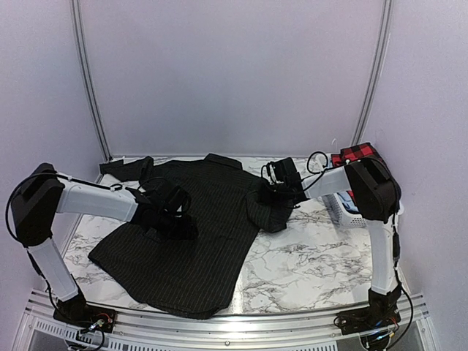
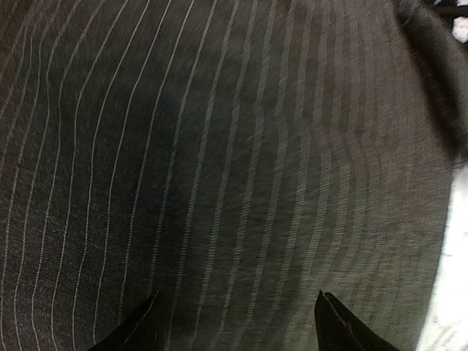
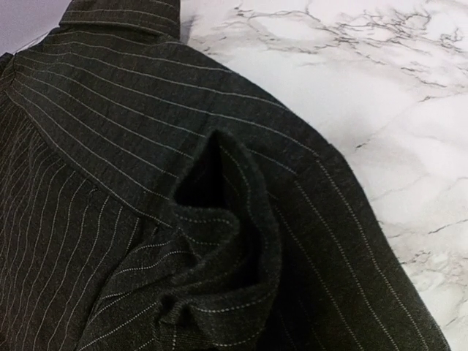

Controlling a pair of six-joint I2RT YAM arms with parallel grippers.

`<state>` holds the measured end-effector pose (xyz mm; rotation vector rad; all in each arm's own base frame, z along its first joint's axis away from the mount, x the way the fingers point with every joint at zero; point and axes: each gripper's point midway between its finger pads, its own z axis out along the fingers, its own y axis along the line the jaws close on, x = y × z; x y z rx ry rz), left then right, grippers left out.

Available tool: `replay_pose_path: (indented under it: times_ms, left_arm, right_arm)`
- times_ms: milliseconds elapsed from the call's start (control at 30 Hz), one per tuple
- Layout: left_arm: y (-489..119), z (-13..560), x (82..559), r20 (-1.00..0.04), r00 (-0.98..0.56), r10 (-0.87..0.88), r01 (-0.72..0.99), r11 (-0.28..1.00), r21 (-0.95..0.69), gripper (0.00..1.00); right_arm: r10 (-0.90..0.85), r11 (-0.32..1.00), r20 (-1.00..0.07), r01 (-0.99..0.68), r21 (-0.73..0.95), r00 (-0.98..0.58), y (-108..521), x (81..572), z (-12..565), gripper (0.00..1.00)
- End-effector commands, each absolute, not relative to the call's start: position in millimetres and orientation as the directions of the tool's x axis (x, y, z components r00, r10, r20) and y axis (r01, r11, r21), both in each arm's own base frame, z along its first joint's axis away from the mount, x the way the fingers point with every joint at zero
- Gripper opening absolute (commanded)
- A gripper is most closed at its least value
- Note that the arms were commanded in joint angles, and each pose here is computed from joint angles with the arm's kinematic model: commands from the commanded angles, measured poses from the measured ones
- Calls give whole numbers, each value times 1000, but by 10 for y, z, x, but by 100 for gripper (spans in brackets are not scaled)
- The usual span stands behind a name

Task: Fold and stack the long sleeve shirts
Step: Move the flattened shirt to the center of the board, then pick up the flattened shirt from the center of the board.

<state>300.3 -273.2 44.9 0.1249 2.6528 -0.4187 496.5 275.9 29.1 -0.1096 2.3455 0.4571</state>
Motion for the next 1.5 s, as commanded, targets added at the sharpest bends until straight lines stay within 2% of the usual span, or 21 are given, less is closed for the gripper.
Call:
replay_pose_path:
  times_ms: [0, 233, 433, 567, 733, 967, 1200, 1467]
  left_arm:
    - [-2693, 212, 3072, -418, -908, 37, 137, 967, -213, 72]
    - [-2915, 157, 3349, -438, -895, 86, 187, 963, -193, 72]
    - [-3101, 386, 3390, -459, -879, 128, 254, 941, -224, 74]
    - [-3278, 745, 3079, -492, -844, 213, 358, 907, -221, 77]
    - [-3582, 1024, 2351, -510, -803, 308, 483, 838, -254, 75]
    - [-4070, 1014, 1522, -499, -714, 491, 656, 718, -233, 60]
    - [-4269, 765, 1237, -443, -653, 614, 726, 675, -135, 54]
    - [-4194, 635, 1162, -400, -648, 648, 729, 680, -79, 50]
  right_arm:
    - [100, 935, -645, -150, 322, -758, 2559, 5103, 178, 0]
    - [146, 938, -629, -96, 334, -764, 2262, 5371, 89, 0]
    - [128, 934, -650, -129, 333, -749, 2240, 5538, 389, 0]
    - [113, 921, -689, -184, 343, -716, 2305, 5544, 803, 0]
    - [100, 914, -750, -237, 328, -654, 2322, 5493, 1384, 0]
    - [78, 914, -816, -287, 288, -572, 2305, 5331, 2073, 0]
    - [79, 909, -860, -317, 269, -504, 2287, 5105, 2573, 0]
    - [85, 910, -893, -330, 251, -443, 2255, 4941, 2968, 0]
